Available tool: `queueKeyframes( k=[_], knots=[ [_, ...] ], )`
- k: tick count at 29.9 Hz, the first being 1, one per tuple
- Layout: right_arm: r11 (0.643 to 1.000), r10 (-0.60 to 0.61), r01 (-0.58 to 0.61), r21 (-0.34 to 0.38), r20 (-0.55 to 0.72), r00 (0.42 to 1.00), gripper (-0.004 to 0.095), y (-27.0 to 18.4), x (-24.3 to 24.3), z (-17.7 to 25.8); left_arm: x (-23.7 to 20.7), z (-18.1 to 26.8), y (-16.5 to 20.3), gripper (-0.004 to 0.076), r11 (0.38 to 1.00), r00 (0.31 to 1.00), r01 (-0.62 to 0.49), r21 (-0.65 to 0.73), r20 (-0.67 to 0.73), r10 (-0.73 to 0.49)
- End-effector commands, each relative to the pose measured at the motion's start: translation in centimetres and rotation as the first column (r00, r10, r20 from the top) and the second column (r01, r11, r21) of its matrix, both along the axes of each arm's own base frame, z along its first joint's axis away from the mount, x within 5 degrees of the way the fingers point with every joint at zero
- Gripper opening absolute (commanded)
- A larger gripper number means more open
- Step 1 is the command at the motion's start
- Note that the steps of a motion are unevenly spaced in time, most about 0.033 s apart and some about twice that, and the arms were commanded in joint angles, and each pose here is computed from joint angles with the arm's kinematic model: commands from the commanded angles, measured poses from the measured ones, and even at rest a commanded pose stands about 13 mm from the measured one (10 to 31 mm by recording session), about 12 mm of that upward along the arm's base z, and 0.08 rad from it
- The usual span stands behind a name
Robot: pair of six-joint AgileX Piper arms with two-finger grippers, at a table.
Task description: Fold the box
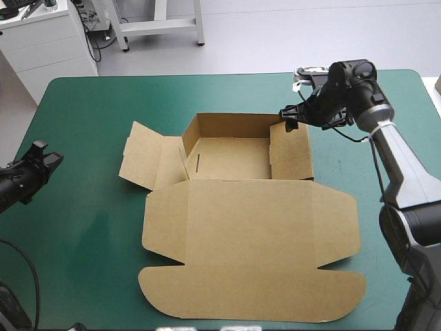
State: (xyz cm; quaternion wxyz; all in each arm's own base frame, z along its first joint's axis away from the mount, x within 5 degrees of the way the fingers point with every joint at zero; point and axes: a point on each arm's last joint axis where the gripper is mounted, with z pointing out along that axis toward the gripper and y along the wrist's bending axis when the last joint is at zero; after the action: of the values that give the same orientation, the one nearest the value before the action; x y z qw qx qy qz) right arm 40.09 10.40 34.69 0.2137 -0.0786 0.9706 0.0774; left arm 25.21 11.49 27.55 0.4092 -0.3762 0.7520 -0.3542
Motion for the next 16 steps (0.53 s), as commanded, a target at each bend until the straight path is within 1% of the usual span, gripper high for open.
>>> queueKeyframes(
  k=[1, 6, 8, 11, 13, 16],
  knots=[
    [1.000, -0.011, 0.008, 0.027, 0.114, 0.993, 0.0810, -0.9, -3.6, 5.3, 0.0, 1.9, -0.5, -0.0032, 1.000, 0.997, 0.007, -0.022, 0.081, -0.005],
    [0.999, -0.040, 0.037, 0.031, 0.093, 0.995, 0.0810, -1.6, -6.5, 5.5, 0.0, 1.9, -0.5, -0.0032, 1.000, 0.997, 0.009, -0.023, 0.081, -0.007],
    [0.998, -0.050, 0.047, 0.044, 0.070, 0.996, 0.0810, -1.7, -7.2, 5.2, 0.0, 1.9, -0.5, -0.0032, 1.000, 0.997, 0.011, -0.024, 0.081, -0.009],
    [0.996, -0.073, 0.071, 0.051, 0.039, 0.997, 0.0810, -1.7, -7.3, 4.5, 0.0, 2.0, -0.5, -0.0032, 0.999, 0.997, 0.010, -0.039, 0.083, -0.007],
    [0.997, -0.065, 0.063, 0.051, 0.030, 0.997, 0.0810, -1.2, -7.3, 4.3, 0.0, 2.0, -0.5, -0.0032, 0.998, 0.997, 0.001, -0.063, 0.078, 0.004],
    [0.997, -0.069, 0.068, 0.027, 0.041, 0.997, 0.0810, -0.6, -6.9, 3.8, 0.0, 2.0, -0.5, -0.0032, 0.998, 0.997, 0.001, -0.063, 0.078, 0.004]
  ],
)
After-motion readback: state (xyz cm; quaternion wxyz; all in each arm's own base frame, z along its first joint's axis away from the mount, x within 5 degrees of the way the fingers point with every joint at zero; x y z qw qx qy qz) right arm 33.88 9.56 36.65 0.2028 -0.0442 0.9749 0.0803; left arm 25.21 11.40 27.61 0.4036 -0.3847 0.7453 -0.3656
